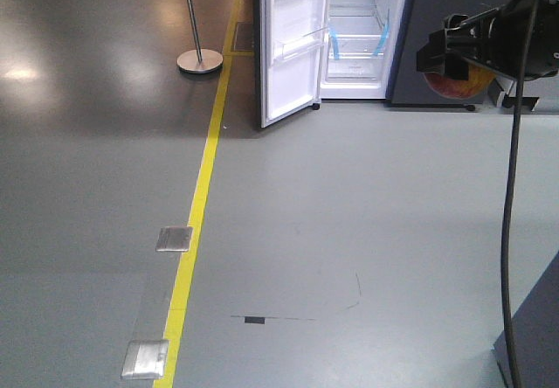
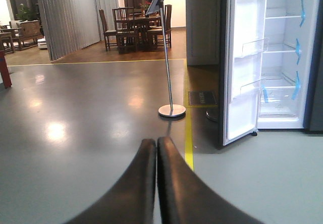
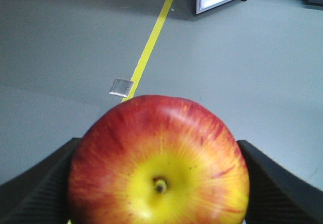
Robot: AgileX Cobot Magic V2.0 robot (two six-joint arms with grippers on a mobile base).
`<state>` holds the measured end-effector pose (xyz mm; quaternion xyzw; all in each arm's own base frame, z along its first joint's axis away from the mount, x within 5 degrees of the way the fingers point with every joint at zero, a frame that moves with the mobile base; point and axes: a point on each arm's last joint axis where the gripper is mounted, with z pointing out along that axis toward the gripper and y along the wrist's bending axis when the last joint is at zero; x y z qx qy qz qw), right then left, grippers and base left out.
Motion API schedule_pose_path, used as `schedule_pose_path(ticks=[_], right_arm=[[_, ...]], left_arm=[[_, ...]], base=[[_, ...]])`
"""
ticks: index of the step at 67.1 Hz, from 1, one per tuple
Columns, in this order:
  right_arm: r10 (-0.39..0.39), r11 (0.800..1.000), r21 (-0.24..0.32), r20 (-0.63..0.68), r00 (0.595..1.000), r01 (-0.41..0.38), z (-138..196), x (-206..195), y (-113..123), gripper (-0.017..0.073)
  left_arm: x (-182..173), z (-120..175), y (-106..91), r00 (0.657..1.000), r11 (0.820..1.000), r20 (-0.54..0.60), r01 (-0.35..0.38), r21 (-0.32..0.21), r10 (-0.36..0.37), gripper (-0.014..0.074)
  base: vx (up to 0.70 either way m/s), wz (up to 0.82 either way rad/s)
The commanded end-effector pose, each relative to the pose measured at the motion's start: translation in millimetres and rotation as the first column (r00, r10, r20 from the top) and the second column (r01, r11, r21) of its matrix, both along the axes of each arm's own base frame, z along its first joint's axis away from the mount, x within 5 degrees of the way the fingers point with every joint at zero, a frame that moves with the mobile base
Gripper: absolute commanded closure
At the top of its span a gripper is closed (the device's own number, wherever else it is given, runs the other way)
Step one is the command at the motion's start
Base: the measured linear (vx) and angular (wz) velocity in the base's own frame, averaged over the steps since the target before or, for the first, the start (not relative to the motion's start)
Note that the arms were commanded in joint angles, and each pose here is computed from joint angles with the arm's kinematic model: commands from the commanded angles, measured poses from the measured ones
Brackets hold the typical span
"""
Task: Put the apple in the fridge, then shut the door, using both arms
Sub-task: 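Drive toward the open white refrigerator carrying the apple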
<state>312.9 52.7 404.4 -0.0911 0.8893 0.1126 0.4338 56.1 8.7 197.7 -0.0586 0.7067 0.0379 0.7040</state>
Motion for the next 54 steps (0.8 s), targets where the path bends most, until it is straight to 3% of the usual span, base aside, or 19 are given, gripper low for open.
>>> schedule_pose_path(ticks=[1, 54], right_arm=[[-0.012, 1.0, 0.023, 0.133, 0.991, 0.009, 26.5, -7.2, -0.8, 0.0454], [-0.012, 1.0, 0.023, 0.133, 0.991, 0.009, 26.5, -7.2, -0.8, 0.0454]], left_arm=[[-0.5, 1.4, -2.2, 0.998, 1.0, 0.063, 0.025, 0.007, -0.025, 0.0601], [-0.5, 1.4, -2.2, 0.998, 1.0, 0.063, 0.025, 0.007, -0.025, 0.0601]], base=[[0.22, -0.04], [0.21, -0.04]])
